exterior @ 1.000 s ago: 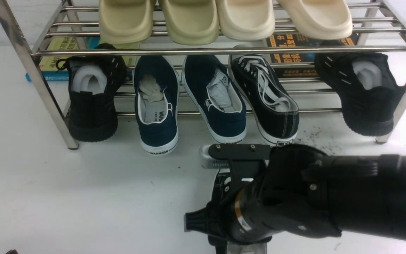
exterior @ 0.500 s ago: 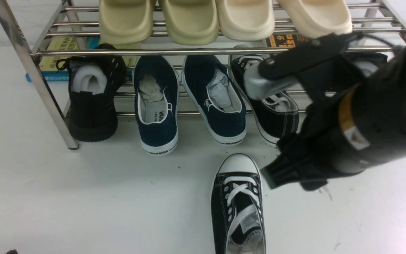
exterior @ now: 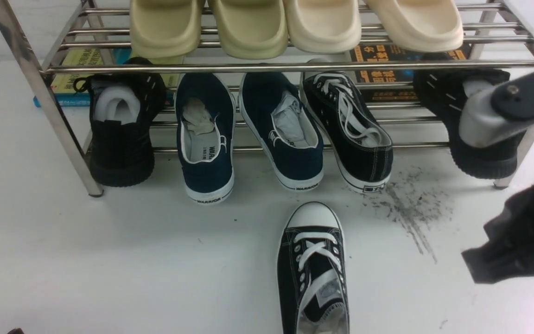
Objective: Take the shoes off the shelf with your hand on the white table.
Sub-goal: 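Reach toward the shoe rack and grasp a shoe on it with the right gripper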
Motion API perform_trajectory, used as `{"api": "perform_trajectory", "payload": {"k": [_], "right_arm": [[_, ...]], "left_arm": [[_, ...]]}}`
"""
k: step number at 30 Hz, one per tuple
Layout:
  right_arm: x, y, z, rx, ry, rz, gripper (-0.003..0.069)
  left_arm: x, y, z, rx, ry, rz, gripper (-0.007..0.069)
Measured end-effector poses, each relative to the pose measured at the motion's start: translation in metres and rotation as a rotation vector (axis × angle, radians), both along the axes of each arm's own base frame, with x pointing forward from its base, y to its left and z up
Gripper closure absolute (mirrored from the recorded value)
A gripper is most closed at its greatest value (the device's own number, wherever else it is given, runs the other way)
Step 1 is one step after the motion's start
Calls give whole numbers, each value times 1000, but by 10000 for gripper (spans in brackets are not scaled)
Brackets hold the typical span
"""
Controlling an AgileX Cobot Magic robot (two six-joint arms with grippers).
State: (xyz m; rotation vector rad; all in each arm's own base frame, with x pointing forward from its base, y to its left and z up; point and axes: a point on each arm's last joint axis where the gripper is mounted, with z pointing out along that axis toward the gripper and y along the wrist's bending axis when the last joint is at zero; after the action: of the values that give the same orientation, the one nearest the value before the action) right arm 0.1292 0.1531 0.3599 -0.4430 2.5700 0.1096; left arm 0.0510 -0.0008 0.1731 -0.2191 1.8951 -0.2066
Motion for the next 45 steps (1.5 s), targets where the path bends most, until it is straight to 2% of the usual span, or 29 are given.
{"api": "perform_trajectory", "payload": {"k": [4,10,14,18,22,25,26,28,32,38,45], "right_arm": [[11,10,-8,-26,-32,6,673],[58,25,-18,-20,-54,-78,672],[105,29,-24,34,-72,-117,665],[133,34,-30,70,-74,-97,648],[159,43,-40,67,-59,-57,561],[173,53,-45,48,-76,-11,458],[174,54,-47,47,-75,-8,451],[184,61,-50,37,-96,22,373],[195,66,-63,-14,-112,46,322],[205,67,-81,-106,-116,69,323],[214,71,-98,-148,-125,94,357]], "left_arm": [[0,0,0,0,0,0,384],[0,0,0,0,0,0,384],[0,0,0,0,0,0,384],[0,0,0,0,0,0,384],[0,0,0,0,0,0,384],[0,0,0,0,0,0,384],[0,0,0,0,0,0,384],[0,0,0,0,0,0,384],[0,0,0,0,0,0,384],[0,0,0,0,0,0,384],[0,0,0,1,0,0,384]]}}
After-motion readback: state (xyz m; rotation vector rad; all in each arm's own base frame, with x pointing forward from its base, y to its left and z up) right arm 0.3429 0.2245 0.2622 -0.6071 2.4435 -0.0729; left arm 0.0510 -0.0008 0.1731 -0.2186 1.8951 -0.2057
